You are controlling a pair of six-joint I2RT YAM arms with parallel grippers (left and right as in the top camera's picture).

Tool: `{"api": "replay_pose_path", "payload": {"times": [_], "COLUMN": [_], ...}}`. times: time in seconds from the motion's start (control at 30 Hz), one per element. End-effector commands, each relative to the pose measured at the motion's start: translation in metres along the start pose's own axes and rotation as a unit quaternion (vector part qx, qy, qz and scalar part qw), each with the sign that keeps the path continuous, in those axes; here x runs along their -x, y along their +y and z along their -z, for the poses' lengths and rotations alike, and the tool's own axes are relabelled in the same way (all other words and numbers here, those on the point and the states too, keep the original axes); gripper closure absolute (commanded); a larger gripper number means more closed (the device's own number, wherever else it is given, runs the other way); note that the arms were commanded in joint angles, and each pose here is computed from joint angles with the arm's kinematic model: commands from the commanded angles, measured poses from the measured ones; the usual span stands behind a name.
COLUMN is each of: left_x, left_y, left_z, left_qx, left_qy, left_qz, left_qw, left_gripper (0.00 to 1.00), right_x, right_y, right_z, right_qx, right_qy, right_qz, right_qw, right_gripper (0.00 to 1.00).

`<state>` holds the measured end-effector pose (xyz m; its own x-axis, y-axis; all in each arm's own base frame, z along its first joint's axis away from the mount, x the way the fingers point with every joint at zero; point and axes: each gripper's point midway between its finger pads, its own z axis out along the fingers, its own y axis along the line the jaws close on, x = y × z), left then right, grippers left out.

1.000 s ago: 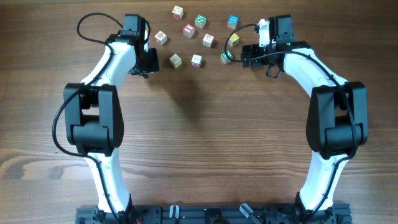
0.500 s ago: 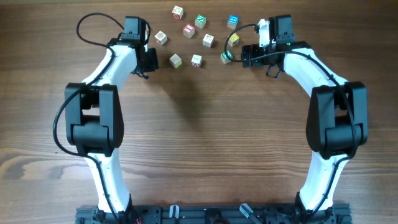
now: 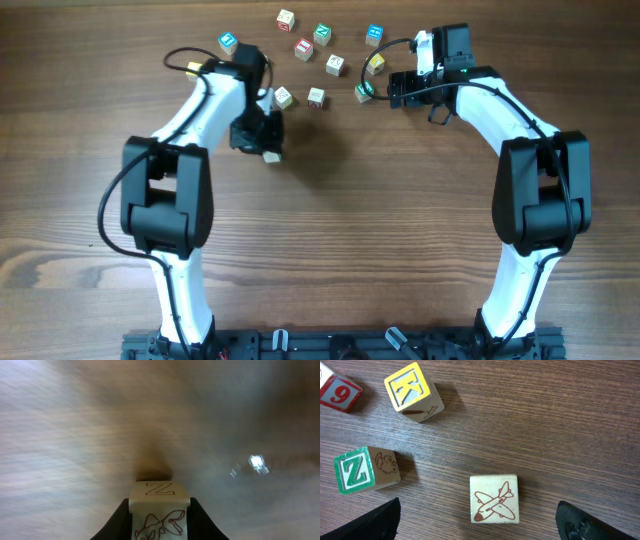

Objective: Form a circle

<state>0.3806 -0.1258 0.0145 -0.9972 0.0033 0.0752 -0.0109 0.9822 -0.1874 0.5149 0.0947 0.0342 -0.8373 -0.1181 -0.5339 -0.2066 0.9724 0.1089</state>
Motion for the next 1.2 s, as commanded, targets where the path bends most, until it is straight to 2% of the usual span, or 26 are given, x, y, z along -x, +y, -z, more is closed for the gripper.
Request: {"api": "replay_pose_path", "payload": {"times": [0.0, 0.1, 0.4, 0.63, 0.87, 1.03, 1.1, 1.17], "left_x": [-0.025, -0.038, -0.048, -0.065, -0.047, -0.04, -0.033, -0.026], "left_y": [-0.017, -0.026, -0.043, -0.041, -0.02, 0.01, 0.007, 0.001], "left_z": [-0.01, -0.008, 0.053, 0.031, 0.009, 0.005, 0.003, 0.003], "left_qx": [0.01, 0.017, 0.031, 0.154, 0.156, 0.149, 0.131, 0.126], "left_qy": [0.039, 0.055, -0.014, -0.049, -0.089, -0.093, -0.1, -0.108], "left_qz": [0.003, -0.008, -0.002, 0.017, 0.045, 0.123, 0.115, 0.07], "left_qw": [0.999, 0.998, 0.999, 0.987, 0.983, 0.977, 0.98, 0.984], "left_gripper": [0.94, 0.96, 0.96, 0.95, 0.92, 0.96, 0.96, 0.96], "right_x": [-0.006, -0.006, -0.006, -0.006, -0.006, -0.006, -0.006, -0.006], "right_y": [-0.003, -0.003, -0.003, -0.003, -0.003, -0.003, -0.003, -0.003], "right_z": [-0.007, -0.007, -0.007, -0.007, -0.007, -0.007, -0.007, -0.007], "right_qx": [-0.005, -0.005, -0.005, -0.005, -0.005, -0.005, -0.005, -0.005], "right_qy": [0.009, 0.009, 0.009, 0.009, 0.009, 0.009, 0.009, 0.009], "right_qz": [-0.004, -0.004, -0.003, -0.004, -0.004, -0.004, -0.004, -0.004], "right_qw": [1.0, 1.0, 1.0, 1.0, 1.0, 1.0, 1.0, 1.0], "right_gripper": [0.0, 0.0, 0.0, 0.0, 0.0, 0.0, 0.0, 0.0]}}
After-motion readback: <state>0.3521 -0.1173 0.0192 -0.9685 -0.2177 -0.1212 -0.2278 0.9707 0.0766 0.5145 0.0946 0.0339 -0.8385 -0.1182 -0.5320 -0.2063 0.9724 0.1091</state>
